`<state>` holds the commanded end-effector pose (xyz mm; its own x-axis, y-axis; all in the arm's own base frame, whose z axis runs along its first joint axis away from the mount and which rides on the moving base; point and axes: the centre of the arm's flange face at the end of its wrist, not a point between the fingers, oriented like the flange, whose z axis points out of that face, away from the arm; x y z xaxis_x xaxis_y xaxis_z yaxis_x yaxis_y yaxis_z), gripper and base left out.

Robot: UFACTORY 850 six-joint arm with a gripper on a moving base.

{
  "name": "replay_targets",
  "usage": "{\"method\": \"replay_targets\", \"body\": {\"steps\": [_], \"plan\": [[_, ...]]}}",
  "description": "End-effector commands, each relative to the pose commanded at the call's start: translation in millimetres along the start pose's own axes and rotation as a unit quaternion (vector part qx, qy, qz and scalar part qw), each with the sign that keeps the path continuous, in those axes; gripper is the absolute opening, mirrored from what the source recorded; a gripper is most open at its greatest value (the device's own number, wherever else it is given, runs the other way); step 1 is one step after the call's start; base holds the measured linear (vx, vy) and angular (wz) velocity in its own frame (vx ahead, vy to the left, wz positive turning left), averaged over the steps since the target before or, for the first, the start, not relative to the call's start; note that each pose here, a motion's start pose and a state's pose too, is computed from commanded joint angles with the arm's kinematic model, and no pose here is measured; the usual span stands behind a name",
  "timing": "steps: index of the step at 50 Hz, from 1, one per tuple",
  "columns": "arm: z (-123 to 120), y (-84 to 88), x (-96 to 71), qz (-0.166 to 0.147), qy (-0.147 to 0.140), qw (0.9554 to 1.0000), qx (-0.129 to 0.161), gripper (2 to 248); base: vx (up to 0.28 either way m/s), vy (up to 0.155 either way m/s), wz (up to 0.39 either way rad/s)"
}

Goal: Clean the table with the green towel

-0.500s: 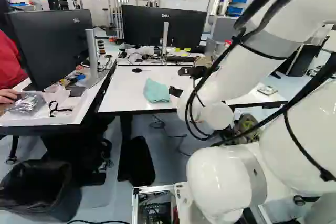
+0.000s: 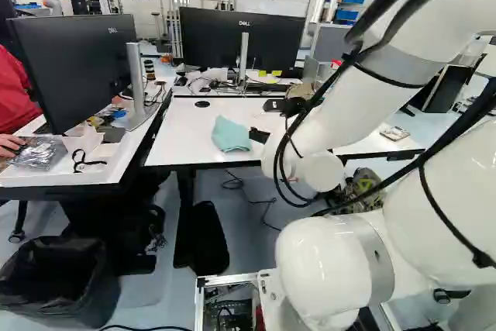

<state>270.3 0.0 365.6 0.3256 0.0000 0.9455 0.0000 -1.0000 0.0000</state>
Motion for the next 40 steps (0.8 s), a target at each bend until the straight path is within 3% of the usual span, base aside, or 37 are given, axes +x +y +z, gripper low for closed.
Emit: {"method": "replay_targets", "body": {"steps": [20, 40], "plan": [[0.8, -0.3, 1.0, 0.0, 0.001, 1.0, 0.001, 247, 0.0, 0.0, 0.0], [19.4, -15.3, 27.5, -0.008, 0.021, 0.9994, 0.025, 247, 0.0, 0.0, 0.0]]}}
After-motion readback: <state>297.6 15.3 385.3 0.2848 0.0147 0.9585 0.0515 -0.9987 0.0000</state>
